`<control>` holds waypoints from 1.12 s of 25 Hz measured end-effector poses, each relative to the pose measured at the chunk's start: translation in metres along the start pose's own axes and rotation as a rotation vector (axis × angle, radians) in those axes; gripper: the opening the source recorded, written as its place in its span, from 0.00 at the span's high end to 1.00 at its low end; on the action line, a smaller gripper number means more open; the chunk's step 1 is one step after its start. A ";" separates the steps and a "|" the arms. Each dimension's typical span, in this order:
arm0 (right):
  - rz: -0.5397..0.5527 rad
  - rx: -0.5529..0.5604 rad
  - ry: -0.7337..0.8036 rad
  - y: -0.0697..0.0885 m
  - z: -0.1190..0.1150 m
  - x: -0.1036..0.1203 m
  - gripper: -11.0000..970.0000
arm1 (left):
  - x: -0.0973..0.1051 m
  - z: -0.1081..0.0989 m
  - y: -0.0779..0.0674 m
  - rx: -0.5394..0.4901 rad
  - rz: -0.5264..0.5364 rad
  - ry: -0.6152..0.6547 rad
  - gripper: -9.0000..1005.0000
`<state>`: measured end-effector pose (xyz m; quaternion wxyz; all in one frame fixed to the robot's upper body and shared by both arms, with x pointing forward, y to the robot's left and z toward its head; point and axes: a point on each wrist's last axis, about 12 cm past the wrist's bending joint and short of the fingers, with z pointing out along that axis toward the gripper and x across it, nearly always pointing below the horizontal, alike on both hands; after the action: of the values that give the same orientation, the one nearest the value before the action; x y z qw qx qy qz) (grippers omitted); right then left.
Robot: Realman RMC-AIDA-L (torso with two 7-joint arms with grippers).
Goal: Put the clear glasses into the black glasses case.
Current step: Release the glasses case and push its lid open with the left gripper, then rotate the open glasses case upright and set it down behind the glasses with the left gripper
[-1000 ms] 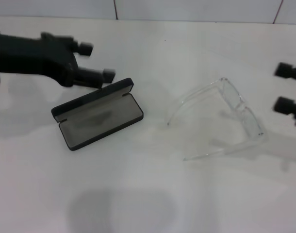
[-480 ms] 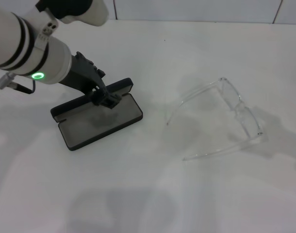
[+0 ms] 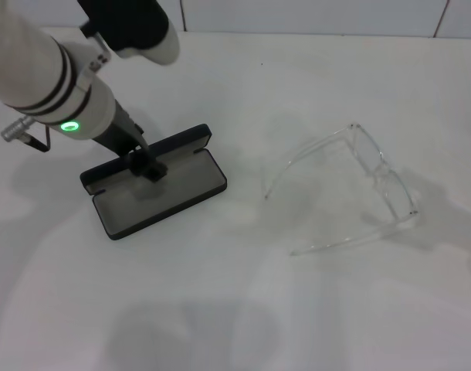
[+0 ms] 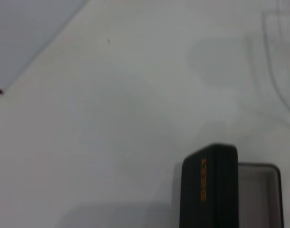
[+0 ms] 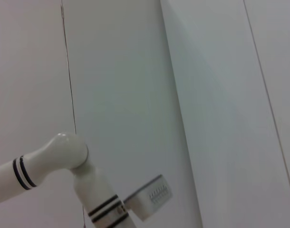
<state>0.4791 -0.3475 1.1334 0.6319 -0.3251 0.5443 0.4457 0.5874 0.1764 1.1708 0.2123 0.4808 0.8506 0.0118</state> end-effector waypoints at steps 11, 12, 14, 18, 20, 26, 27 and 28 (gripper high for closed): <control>-0.002 0.006 -0.001 0.001 0.000 0.001 0.10 | -0.003 0.010 0.001 -0.014 0.014 0.036 0.32; -0.002 0.007 -0.002 0.001 -0.001 0.002 0.10 | -0.003 0.010 0.001 -0.015 0.013 0.035 0.34; -0.003 0.008 -0.003 0.002 -0.001 0.002 0.10 | -0.003 0.010 0.001 -0.015 0.009 0.036 0.37; -0.004 0.013 -0.006 0.004 -0.003 0.003 0.10 | 0.000 0.012 -0.001 -0.009 0.000 0.049 0.43; -0.004 0.018 -0.011 0.005 -0.005 0.003 0.10 | -0.001 0.012 -0.003 -0.010 0.006 0.051 0.47; -0.024 0.045 -0.080 0.012 -0.018 -0.001 0.10 | -0.005 0.009 -0.013 -0.014 0.039 0.044 0.68; -0.038 0.057 -0.117 0.015 -0.024 -0.002 0.10 | -0.005 0.007 -0.015 -0.017 0.046 0.037 0.72; -0.059 0.070 -0.162 0.018 -0.030 -0.003 0.10 | -0.005 0.004 -0.017 -0.021 0.052 0.026 0.75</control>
<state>0.4502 -0.3679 1.1321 0.6979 -0.2818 0.4965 0.4325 0.5772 0.1621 1.1654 0.2058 0.5004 0.8404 0.0325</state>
